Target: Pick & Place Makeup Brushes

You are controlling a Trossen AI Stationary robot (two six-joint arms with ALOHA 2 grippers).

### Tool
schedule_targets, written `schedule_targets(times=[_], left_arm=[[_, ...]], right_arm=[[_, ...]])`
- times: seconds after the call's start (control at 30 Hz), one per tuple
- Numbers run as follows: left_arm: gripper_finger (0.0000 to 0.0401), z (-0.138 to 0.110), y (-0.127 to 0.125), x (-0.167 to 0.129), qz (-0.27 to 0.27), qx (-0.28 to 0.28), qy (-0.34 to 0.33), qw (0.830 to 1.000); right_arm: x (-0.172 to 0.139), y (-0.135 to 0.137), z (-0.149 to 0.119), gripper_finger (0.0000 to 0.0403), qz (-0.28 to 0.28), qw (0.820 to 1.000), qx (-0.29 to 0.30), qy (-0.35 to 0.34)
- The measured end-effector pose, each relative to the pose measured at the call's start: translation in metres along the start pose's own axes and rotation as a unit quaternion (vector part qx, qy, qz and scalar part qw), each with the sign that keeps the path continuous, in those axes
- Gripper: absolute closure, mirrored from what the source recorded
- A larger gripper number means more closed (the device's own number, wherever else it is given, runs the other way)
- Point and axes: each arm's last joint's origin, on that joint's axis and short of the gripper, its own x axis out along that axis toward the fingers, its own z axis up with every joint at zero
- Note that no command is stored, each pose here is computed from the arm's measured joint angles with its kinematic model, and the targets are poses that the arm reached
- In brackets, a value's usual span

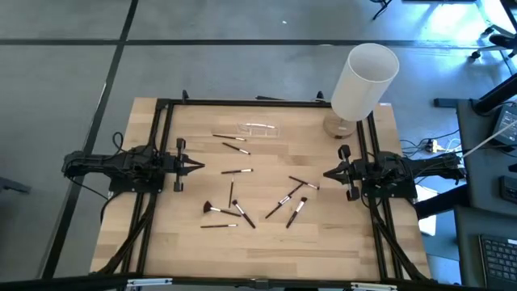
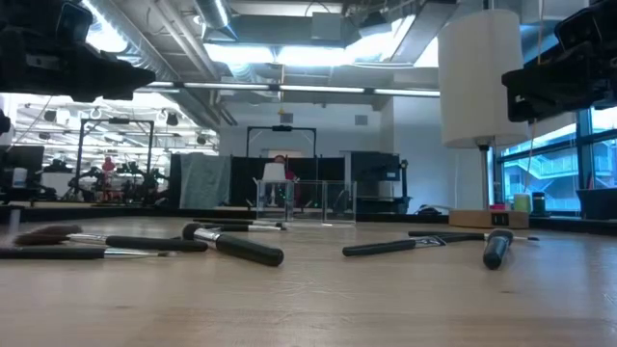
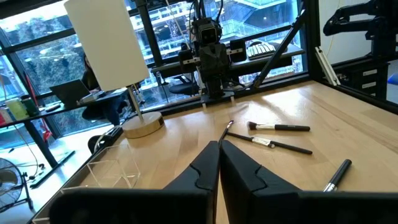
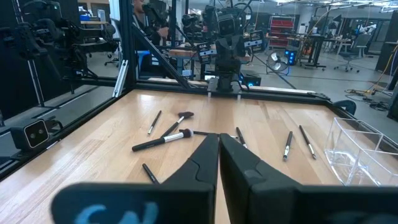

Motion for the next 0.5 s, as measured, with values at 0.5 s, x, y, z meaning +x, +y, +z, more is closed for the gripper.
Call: schedule_targets(times=[0.5], left_arm=[[0.0392,-0.0001,0.0,0.0,0.0,0.0,0.0,1.0]], right_arm=[[0.0,0.0,0.0001,0.0386,0.0,1.0,0.001,0.0]])
